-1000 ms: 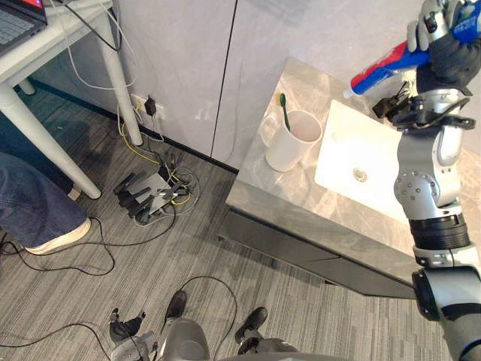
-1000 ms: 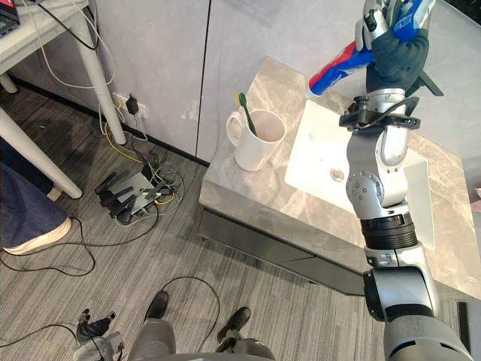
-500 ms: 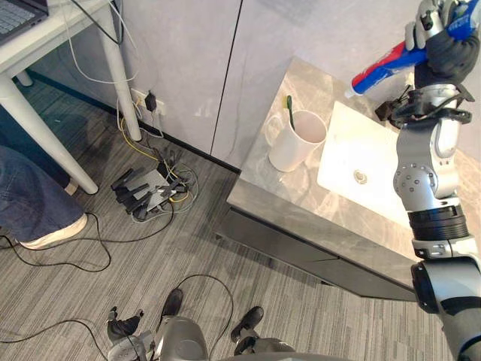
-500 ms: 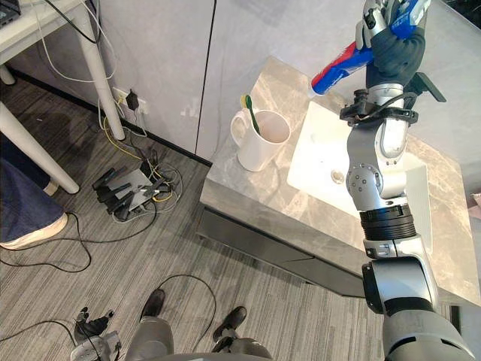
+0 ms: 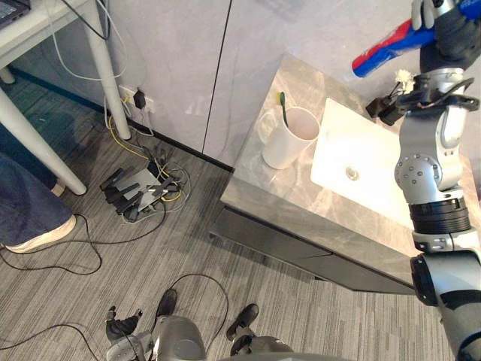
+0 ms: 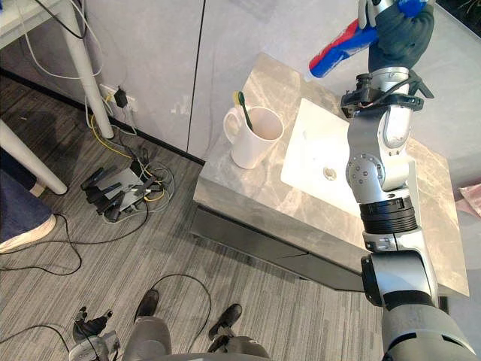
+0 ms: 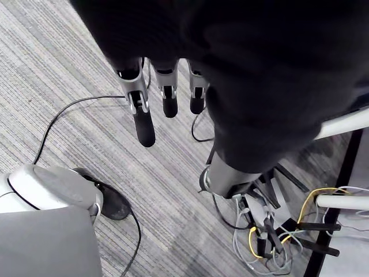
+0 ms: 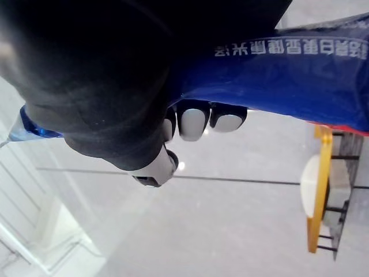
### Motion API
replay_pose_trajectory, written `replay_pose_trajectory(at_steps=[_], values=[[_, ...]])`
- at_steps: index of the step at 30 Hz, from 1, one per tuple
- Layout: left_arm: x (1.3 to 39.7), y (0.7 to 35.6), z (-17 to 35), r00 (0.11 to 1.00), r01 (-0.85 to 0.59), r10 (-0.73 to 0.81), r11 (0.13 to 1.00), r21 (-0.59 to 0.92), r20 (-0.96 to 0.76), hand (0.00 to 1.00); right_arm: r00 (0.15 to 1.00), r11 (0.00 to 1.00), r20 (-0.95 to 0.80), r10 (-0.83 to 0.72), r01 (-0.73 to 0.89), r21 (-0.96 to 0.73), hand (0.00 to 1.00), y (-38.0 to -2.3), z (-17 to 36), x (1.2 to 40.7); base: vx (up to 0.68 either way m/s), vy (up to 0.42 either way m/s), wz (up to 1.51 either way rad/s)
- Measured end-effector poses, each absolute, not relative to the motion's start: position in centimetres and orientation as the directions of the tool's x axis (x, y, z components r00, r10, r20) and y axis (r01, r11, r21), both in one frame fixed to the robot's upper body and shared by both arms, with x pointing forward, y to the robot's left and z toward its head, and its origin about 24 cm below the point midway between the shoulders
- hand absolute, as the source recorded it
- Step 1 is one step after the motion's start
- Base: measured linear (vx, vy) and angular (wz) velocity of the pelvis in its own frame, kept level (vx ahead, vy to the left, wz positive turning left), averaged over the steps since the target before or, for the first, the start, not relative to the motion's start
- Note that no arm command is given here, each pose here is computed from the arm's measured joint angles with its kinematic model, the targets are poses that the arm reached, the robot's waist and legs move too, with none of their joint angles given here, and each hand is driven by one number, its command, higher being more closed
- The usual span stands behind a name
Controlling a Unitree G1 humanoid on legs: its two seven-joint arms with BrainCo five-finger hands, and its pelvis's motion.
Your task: Organize washtable
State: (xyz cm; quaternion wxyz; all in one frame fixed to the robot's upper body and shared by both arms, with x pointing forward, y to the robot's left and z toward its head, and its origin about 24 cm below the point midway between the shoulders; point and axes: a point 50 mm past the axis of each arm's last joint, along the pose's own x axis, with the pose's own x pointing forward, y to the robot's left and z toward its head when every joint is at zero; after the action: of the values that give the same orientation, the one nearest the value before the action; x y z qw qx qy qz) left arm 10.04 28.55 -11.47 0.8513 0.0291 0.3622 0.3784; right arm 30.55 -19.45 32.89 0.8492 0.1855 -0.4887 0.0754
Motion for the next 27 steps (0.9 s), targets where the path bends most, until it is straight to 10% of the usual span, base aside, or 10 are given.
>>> replay_pose_trajectory(at_steps=[27], values=[[10.4,28.2,-11.7,0.445,-0.637,0.656,0.71,0.299,-0.61,0.0,0.601,0.868,0.784,0.156,-0.462,0.181,1.0,-14.0,27.9,30.4,0.0,0.002,0.0]])
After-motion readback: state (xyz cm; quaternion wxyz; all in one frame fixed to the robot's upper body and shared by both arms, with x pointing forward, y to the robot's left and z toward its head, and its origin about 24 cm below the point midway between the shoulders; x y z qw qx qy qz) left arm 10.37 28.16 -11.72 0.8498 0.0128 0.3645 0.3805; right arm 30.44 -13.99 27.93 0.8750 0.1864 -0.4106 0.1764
